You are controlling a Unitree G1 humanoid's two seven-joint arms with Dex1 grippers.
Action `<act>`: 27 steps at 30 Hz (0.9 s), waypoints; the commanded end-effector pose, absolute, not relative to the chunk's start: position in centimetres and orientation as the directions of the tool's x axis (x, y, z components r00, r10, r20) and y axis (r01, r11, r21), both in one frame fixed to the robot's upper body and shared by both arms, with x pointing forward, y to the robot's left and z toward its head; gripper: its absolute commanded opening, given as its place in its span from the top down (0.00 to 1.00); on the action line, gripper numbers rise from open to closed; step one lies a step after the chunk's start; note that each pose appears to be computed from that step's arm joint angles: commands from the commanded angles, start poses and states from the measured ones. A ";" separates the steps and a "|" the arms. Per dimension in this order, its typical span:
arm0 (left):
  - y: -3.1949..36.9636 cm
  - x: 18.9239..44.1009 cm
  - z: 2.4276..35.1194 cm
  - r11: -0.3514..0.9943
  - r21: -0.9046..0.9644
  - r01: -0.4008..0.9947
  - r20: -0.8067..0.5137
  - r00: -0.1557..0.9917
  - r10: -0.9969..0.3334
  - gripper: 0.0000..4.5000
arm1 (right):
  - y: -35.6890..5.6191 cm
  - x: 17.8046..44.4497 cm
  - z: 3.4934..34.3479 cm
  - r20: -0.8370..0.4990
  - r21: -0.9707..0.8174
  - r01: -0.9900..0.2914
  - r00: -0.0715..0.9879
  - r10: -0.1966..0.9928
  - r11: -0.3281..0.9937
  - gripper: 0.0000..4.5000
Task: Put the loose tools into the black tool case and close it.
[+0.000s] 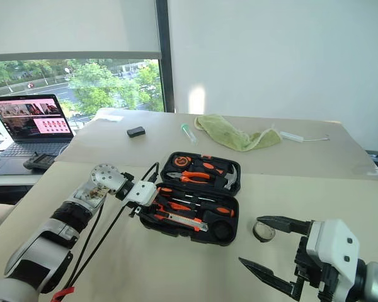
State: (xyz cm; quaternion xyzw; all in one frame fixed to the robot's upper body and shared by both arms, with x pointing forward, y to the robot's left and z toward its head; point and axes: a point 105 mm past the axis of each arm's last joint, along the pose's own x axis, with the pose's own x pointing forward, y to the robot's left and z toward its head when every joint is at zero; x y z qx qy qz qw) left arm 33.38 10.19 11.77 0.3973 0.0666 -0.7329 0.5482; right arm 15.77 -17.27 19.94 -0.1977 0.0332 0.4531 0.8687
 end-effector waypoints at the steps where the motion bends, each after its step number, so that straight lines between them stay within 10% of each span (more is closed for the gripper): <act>1: 10.3 32.6 10.9 -0.417 0.274 0.867 -0.669 -0.140 -0.730 0.60 | -17.7 15.4 20.4 -0.237 -0.333 -0.793 0.594 0.769 0.510 0.00; 6: 10.3 31.7 10.9 -0.406 0.225 0.886 -0.649 -0.174 -0.740 0.60 | -18.2 15.6 20.5 -0.243 -0.337 -0.789 0.600 0.762 0.513 0.00; 12: 9.9 31.7 13.0 -0.339 0.203 0.919 -0.565 -0.173 -0.807 0.12 | -18.1 15.9 20.6 -0.241 -0.343 -0.793 0.593 0.769 0.504 0.00; 15: 10.3 31.8 15.3 -0.274 0.191 0.943 -0.481 -0.153 -0.863 0.07 | -18.1 15.8 20.6 -0.240 -0.345 -0.792 0.592 0.769 0.503 0.00; 27: 6.4 31.4 14.3 0.036 0.037 0.999 -0.247 0.044 -0.968 0.95 | -17.4 16.2 20.5 -0.222 -0.348 -0.790 0.593 0.774 0.506 0.00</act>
